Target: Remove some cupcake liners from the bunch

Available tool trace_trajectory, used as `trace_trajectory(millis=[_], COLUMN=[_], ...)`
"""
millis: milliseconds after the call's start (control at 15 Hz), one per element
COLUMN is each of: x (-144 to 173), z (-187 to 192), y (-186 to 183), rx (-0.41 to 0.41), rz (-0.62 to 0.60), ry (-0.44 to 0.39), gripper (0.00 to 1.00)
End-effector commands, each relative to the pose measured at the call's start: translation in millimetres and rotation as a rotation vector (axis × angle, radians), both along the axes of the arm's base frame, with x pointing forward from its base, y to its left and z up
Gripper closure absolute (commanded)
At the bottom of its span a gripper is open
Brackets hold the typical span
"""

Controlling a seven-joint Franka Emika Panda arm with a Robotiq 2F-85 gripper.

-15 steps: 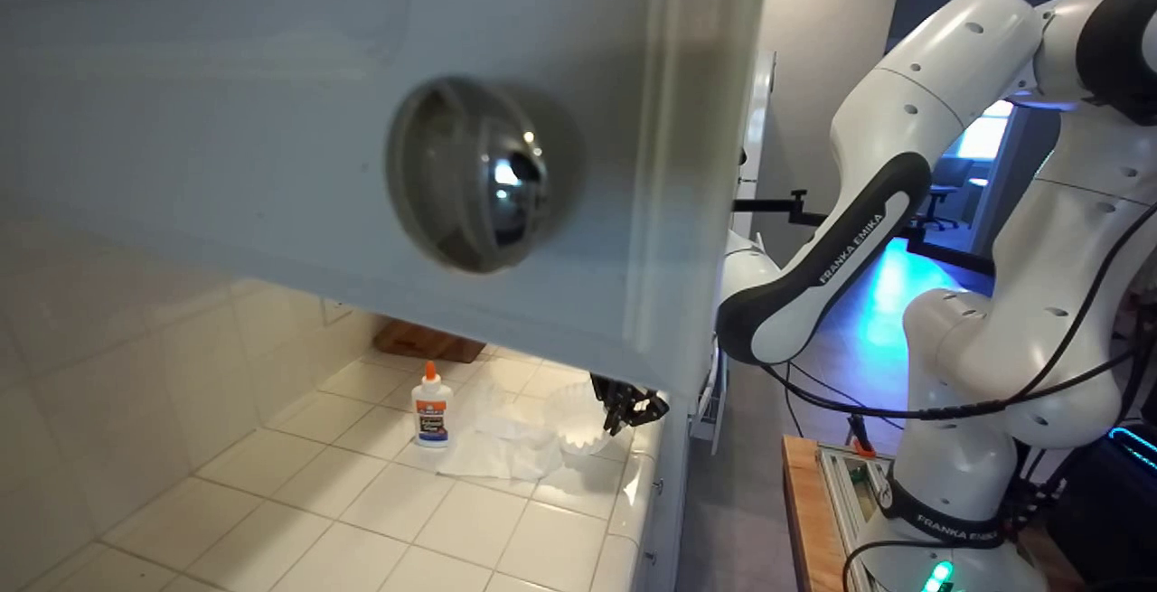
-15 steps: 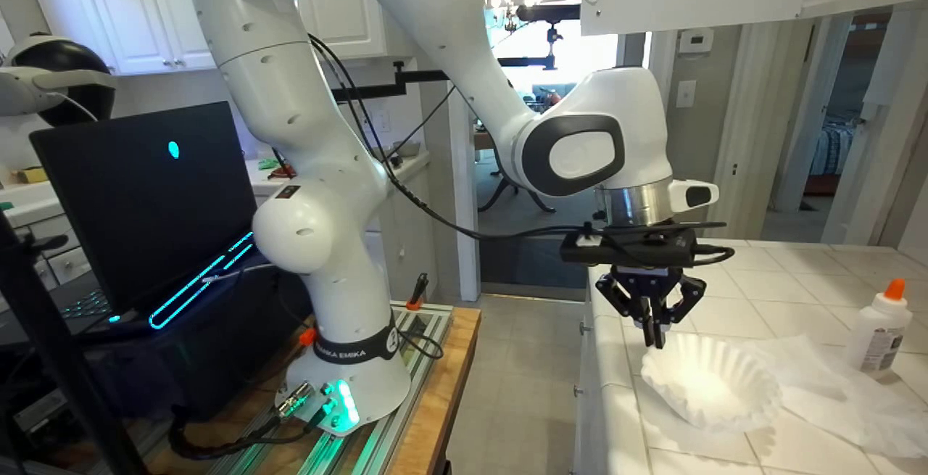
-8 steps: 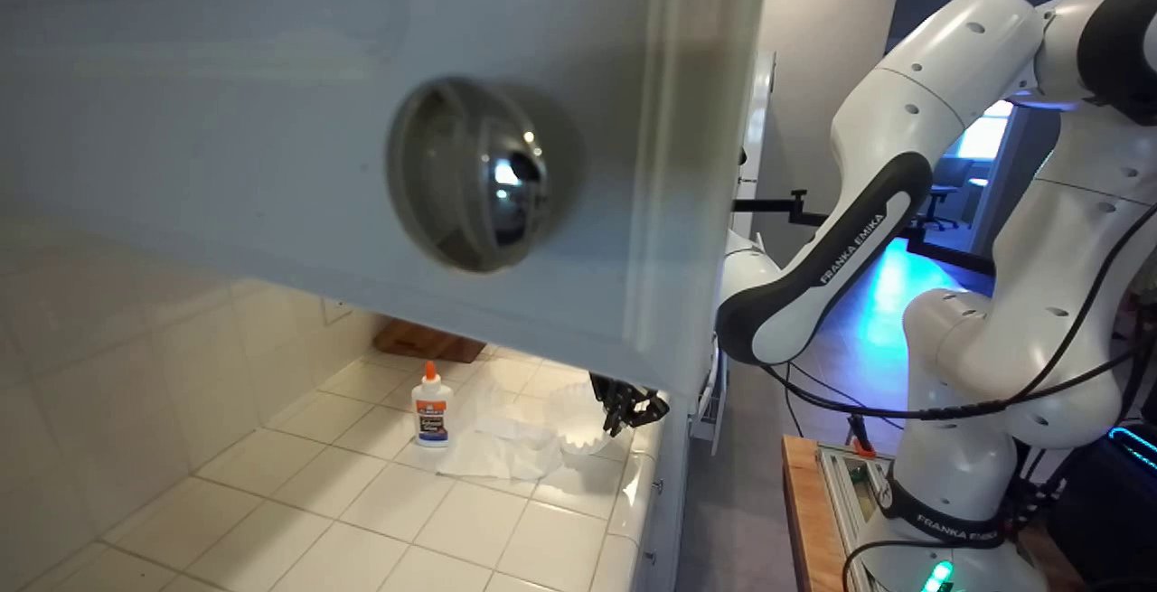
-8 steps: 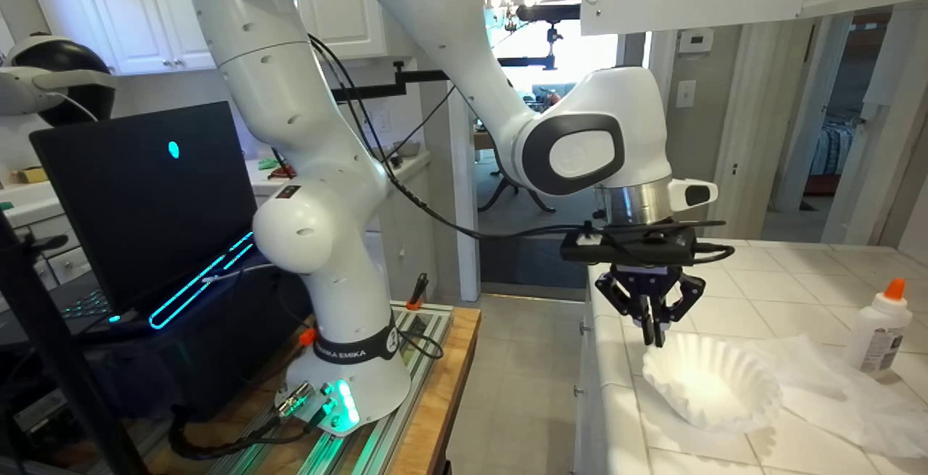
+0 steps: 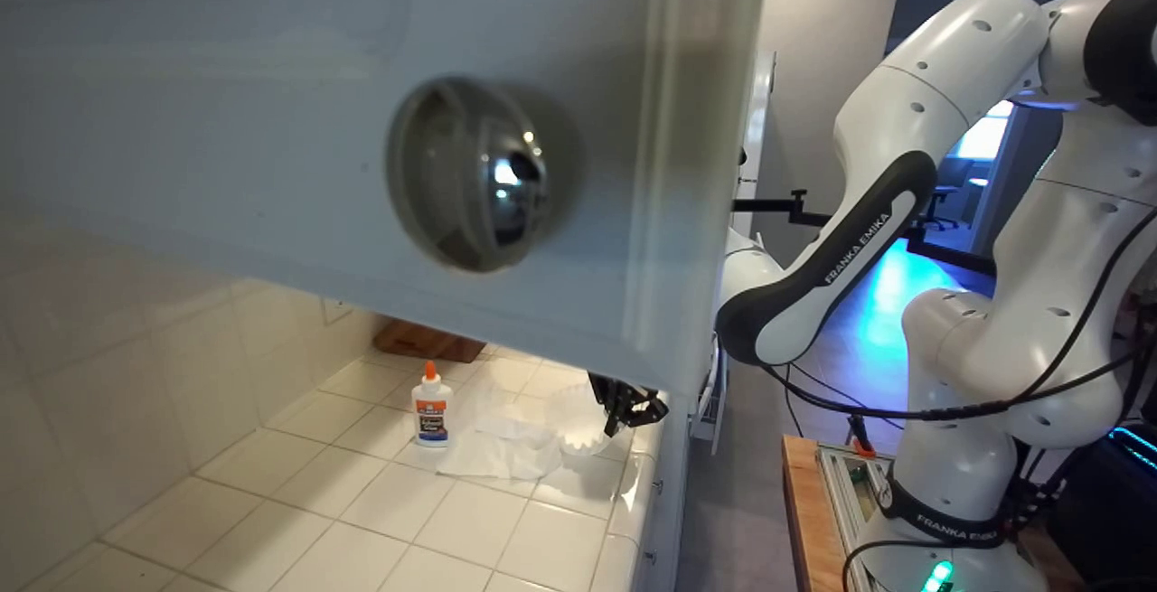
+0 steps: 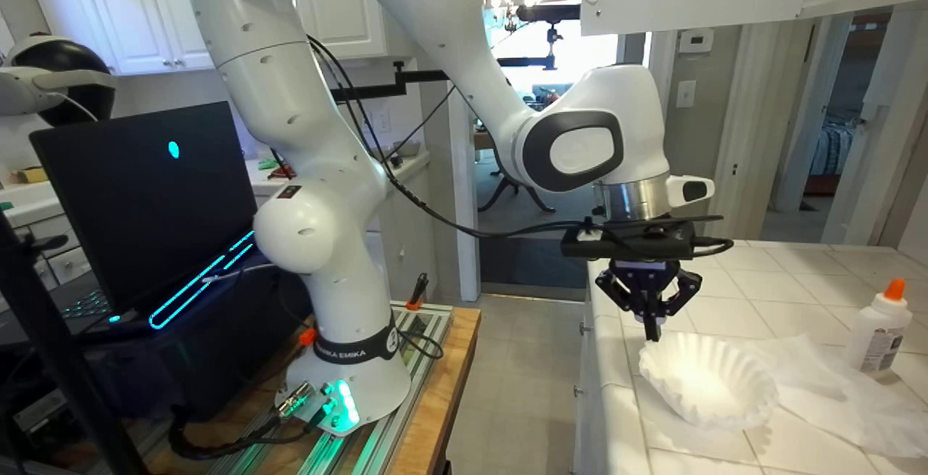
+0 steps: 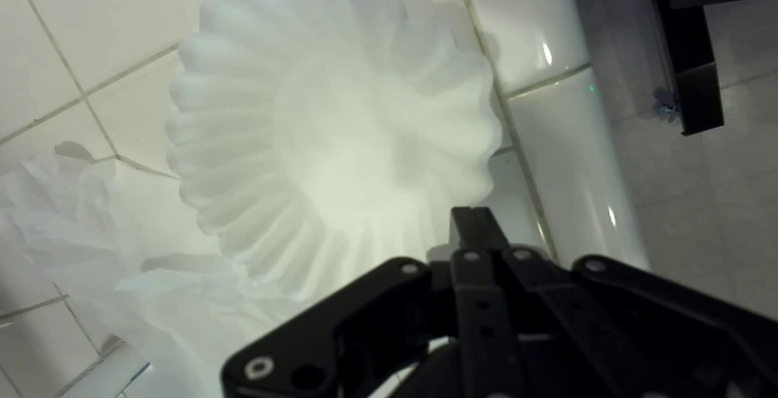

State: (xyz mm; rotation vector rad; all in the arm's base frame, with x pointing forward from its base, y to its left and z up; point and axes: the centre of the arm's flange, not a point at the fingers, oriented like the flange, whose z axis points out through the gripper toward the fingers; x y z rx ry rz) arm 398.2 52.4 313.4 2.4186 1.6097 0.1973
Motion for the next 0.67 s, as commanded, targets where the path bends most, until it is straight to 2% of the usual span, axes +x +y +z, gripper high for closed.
trace_trajectory(millis=[0, 600], x=[-24, -34], z=[8, 28], y=[-1, 3], rx=[0.008, 0.003], rz=[0.013, 0.021], ry=[0.013, -0.036], gripper=[1.0, 1.0])
